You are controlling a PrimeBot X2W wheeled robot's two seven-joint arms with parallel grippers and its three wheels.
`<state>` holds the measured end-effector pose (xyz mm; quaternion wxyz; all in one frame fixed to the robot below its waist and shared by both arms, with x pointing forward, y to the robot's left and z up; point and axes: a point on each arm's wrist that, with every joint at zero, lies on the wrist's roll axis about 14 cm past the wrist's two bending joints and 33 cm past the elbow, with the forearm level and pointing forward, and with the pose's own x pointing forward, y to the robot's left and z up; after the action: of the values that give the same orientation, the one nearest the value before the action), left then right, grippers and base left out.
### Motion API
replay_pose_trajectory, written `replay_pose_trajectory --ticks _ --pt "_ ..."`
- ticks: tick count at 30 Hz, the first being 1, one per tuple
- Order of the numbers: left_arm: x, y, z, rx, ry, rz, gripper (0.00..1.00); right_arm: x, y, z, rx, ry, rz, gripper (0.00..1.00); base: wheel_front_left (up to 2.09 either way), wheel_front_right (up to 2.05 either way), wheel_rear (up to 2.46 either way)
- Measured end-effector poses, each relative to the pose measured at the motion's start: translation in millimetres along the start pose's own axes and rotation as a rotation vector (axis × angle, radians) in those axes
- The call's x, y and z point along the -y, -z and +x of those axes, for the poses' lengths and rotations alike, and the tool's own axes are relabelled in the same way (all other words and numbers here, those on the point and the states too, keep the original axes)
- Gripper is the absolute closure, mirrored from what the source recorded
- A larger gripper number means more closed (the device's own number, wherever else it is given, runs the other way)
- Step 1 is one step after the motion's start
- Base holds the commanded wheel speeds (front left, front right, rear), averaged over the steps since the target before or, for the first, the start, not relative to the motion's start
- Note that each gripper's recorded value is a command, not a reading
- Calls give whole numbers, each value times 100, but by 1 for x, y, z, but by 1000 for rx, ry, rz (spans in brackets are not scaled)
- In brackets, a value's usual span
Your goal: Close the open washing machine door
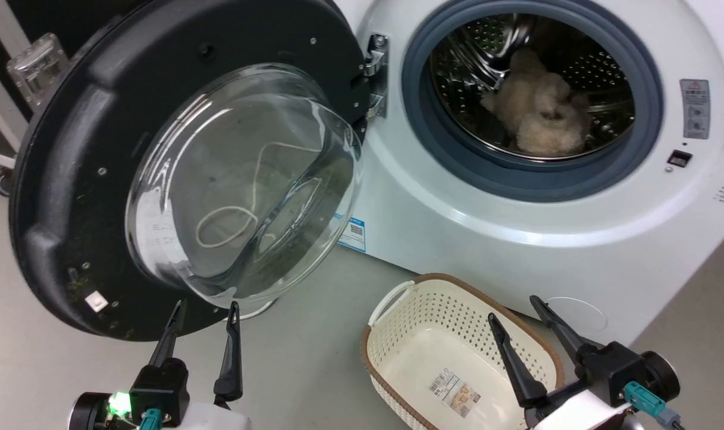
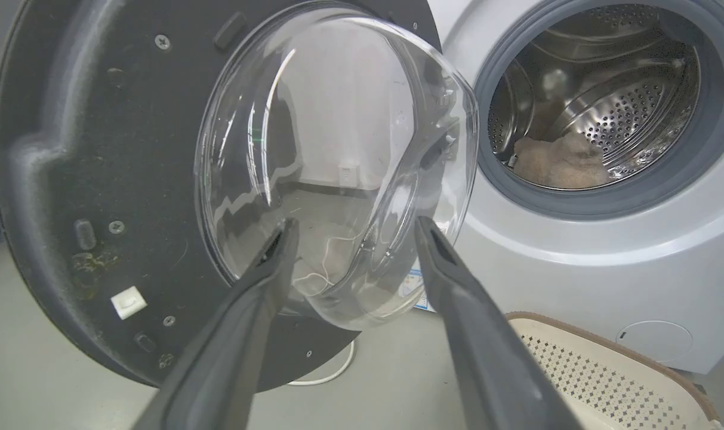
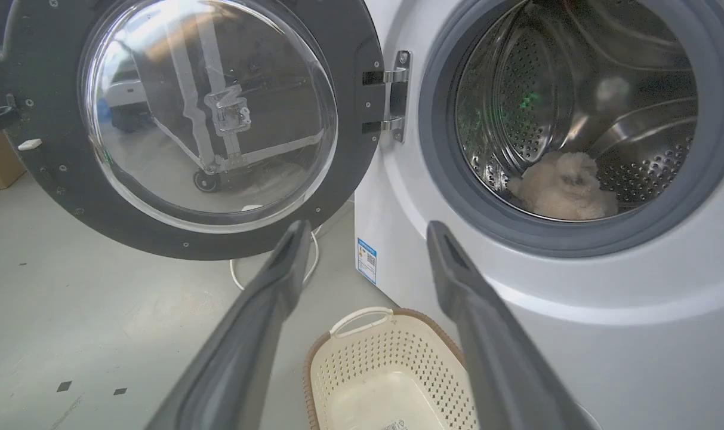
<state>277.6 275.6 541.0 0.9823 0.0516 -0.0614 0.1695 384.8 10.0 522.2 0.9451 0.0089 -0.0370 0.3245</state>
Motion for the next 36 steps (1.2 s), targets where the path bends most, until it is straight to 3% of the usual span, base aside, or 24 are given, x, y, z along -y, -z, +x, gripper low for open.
replay_pose_trajectory --ticks 12,14,20,27,28,36 --pt "-17 -1 -11 11 -51 7 0 -23 3 10 9 -79 19 0 0 0 0" --pt "-19 0 -12 9 -57 2 100 -25 3 10 8 -85 19 0 0 0 0" --pt "-32 -5 -18 32 -88 -45 100 -34 3 16 21 -118 26 0 0 0 0" --pt "-57 -53 -14 199 -136 -117 100 -35 8 21 23 -130 33 0 0 0 0" --pt "-81 -69 -11 271 -188 -209 100 -34 12 23 15 -131 40 0 0 0 0" --pt "-161 -117 20 380 -276 -464 100 -34 23 26 4 -141 66 0 0 0 0"
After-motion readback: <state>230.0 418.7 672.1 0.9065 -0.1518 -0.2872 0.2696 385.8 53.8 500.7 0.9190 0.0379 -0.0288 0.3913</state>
